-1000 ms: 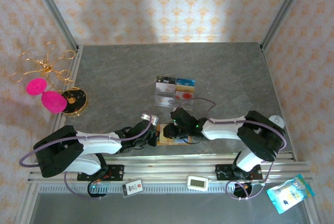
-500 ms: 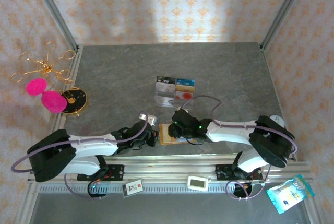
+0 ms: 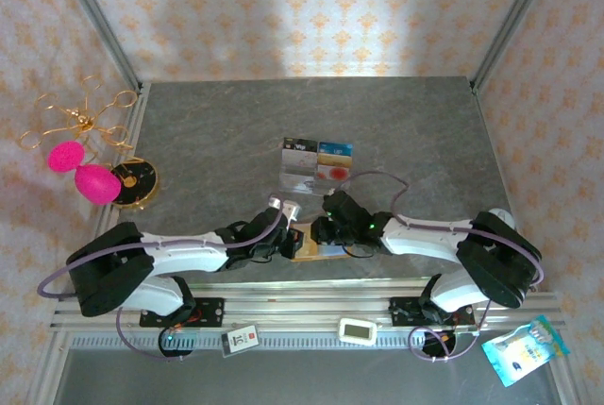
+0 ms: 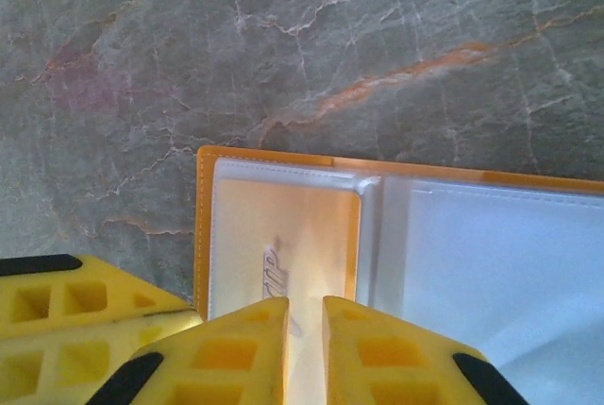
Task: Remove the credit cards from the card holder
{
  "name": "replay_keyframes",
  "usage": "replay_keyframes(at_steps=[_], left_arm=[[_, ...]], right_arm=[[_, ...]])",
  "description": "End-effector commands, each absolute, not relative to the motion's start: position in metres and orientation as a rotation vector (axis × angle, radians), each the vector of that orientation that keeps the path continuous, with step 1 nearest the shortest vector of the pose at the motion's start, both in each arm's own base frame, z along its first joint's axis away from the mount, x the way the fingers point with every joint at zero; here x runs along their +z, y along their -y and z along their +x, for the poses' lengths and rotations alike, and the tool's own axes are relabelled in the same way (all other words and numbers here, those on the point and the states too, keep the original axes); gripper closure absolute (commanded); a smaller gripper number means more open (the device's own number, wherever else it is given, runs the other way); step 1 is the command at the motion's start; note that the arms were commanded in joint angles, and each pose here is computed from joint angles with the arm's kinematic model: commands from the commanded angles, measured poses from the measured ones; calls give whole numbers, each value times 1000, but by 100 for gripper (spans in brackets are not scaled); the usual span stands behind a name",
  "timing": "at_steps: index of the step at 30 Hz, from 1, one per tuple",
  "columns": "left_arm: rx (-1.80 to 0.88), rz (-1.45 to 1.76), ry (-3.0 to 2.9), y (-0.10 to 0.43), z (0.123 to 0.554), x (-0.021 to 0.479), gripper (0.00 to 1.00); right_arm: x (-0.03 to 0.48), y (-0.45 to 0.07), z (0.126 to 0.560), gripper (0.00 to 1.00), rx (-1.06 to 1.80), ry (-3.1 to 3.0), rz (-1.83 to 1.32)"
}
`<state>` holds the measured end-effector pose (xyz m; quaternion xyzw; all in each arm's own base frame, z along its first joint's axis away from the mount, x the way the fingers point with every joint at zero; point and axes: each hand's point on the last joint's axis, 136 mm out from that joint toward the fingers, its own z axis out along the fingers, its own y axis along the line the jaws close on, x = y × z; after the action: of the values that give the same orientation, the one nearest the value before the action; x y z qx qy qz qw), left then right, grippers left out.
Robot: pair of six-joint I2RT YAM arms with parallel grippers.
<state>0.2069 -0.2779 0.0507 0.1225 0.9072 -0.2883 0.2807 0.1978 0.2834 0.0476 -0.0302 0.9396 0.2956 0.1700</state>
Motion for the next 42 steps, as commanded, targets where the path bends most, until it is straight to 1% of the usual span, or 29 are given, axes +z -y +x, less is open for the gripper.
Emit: replay_keyframes(at_steps=[1,7,14,17,23,25,27,28,32,37,42], left_arm=[[-760,377,-2422,283,208,52,100],[-665,332,-2492,259,206,25,100],[-617,314,-2557,245,198,0,100],[-620,328,-2590,243,192,-8,100],[-656,348,-2613,247,186,-15,100],[-662,360,-2619,250,185,-16,100],[-655,360,-2623,249,185,-16,100],[-656,355,-2621,248,185,-15,100],[-652,345,-2612,244,185,-14,100],[-665,349,-2612,246,185,-11,100],[-682,346,-2588,249,187,0,100]], right_arm=[[48,-283,194,84,889,-2663,-86],[35,-281,190,84,894,-2694,-82],[16,-276,187,85,851,-2740,-66],[13,-276,187,85,843,-2752,-66],[17,-287,184,84,932,-2741,-102],[17,-291,182,87,961,-2745,-108],[13,-289,182,98,949,-2756,-97],[13,-287,182,100,941,-2755,-89],[19,-277,184,100,937,-2724,-26],[35,-283,182,100,1082,-2729,42],[44,-286,182,100,1146,-2759,78]])
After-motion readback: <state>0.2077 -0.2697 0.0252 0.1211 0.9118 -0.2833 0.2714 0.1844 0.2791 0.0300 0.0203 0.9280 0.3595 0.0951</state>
